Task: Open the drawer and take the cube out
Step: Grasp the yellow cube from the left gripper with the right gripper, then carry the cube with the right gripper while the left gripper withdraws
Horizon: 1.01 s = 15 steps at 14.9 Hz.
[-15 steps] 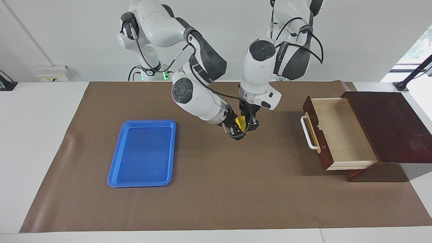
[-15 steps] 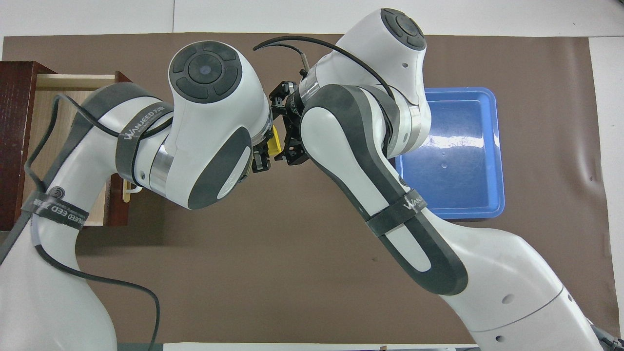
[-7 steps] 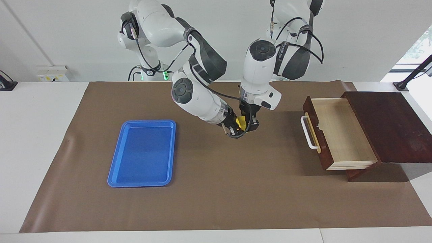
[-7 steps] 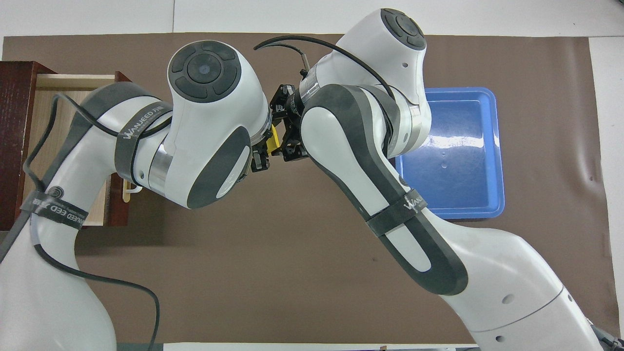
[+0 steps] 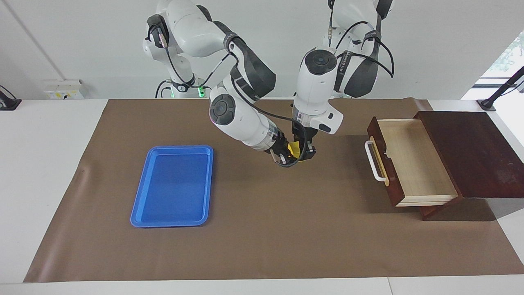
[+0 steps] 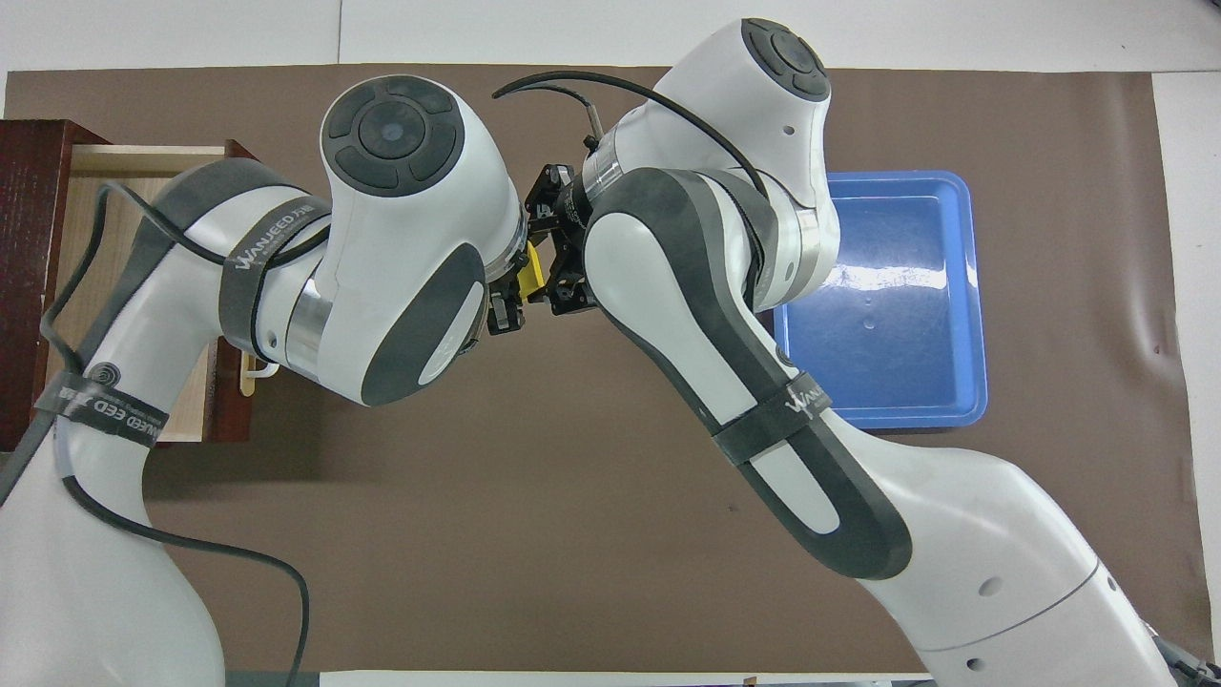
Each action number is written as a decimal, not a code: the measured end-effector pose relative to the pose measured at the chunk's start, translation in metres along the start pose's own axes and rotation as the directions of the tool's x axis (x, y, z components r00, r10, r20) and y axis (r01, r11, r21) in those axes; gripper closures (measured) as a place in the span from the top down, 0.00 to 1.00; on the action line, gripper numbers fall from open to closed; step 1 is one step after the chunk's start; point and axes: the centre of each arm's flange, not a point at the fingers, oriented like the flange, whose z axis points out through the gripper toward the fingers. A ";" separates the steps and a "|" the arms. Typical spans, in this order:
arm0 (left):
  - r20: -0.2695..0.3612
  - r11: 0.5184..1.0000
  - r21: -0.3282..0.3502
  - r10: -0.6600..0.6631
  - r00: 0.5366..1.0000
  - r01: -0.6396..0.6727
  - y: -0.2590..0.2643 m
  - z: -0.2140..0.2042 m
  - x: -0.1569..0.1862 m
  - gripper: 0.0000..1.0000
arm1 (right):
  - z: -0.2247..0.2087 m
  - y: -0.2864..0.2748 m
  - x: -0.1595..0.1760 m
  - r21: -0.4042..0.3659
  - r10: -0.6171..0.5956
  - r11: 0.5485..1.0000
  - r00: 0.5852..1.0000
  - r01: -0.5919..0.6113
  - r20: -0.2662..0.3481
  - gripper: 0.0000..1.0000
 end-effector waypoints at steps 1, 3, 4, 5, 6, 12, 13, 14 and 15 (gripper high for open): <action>0.000 1.000 -0.001 0.000 1.000 0.000 0.000 0.000 0.000 0.55 | 0.000 0.000 0.000 0.001 0.000 1.000 1.000 0.000 0.000 0.56; -0.002 1.000 -0.001 0.003 1.000 -0.003 0.001 0.001 0.001 0.55 | 0.001 0.000 0.000 0.005 0.001 1.000 1.000 -0.001 0.001 0.56; -0.002 1.000 -0.001 0.004 1.000 -0.004 0.001 0.001 0.001 0.55 | 0.002 0.000 0.000 0.006 0.002 1.000 1.000 -0.002 0.001 0.56; -0.003 1.000 0.000 0.004 1.000 -0.004 0.002 0.002 0.001 0.55 | 0.002 -0.001 0.000 0.008 0.003 1.000 1.000 -0.003 0.001 0.56; -0.003 1.000 0.000 0.004 1.000 -0.004 0.002 0.002 0.002 0.56 | 0.003 -0.001 0.000 0.010 0.003 1.000 1.000 -0.003 0.001 0.56; -0.018 1.000 0.015 -0.003 1.000 0.003 0.003 0.003 0.007 1.00 | 0.005 -0.005 0.006 0.036 0.016 0.999 1.000 -0.016 -0.002 0.56; -0.023 1.000 0.018 -0.010 1.000 0.011 0.006 0.003 0.011 1.00 | 0.006 -0.005 0.007 0.037 0.017 0.999 1.000 -0.017 -0.002 0.56; -0.030 1.000 0.022 -0.018 0.999 0.019 0.011 0.003 0.019 1.00 | 0.007 -0.006 0.007 0.039 0.019 0.999 1.000 -0.019 -0.002 0.56; -0.039 0.999 0.029 -0.022 0.999 0.023 0.018 0.003 0.031 1.00 | 0.007 -0.006 0.008 0.040 0.020 0.999 1.000 -0.020 -0.002 0.56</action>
